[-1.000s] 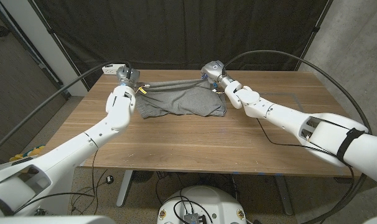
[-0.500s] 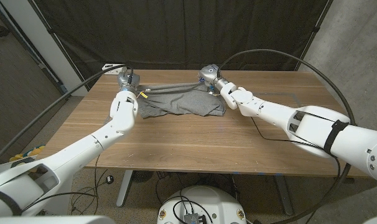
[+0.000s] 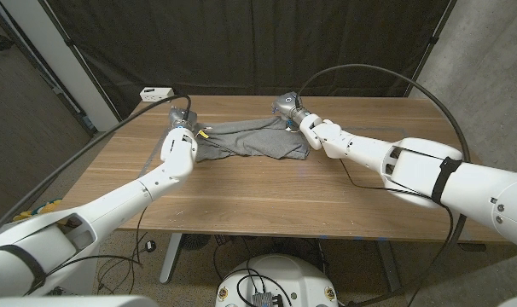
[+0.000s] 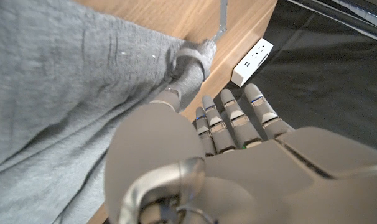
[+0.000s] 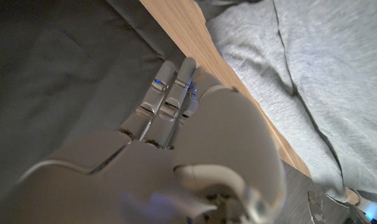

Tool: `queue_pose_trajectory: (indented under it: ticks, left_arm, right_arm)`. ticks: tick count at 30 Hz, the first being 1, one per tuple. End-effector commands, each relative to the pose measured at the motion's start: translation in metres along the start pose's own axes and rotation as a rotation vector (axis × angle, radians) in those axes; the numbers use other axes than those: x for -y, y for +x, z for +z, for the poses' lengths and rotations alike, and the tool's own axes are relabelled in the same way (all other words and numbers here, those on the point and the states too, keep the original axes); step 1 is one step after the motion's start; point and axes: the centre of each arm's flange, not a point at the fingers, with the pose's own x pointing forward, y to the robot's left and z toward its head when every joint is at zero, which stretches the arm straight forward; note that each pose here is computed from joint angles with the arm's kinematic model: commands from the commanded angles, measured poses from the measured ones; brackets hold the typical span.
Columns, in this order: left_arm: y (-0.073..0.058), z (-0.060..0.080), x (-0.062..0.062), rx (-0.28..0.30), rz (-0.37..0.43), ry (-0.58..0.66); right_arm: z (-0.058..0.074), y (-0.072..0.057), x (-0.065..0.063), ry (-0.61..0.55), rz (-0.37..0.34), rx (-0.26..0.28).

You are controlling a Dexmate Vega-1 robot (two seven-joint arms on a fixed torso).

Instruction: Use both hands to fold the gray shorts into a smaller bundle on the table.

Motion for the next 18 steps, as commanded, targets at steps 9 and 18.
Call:
queue_pose_trajectory:
  ticks: [9,18]
  left_arm:
    - [-0.031,0.000,-0.017,-0.049,0.200,0.007]
    - [-0.065,-0.011,-0.031,-0.014,0.295,-0.087]
  right_arm:
    - [-0.013,-0.054,0.020,0.092,-0.033,-0.140]
    - [-0.002,-0.084,0.037,0.189,-0.078,-0.129]
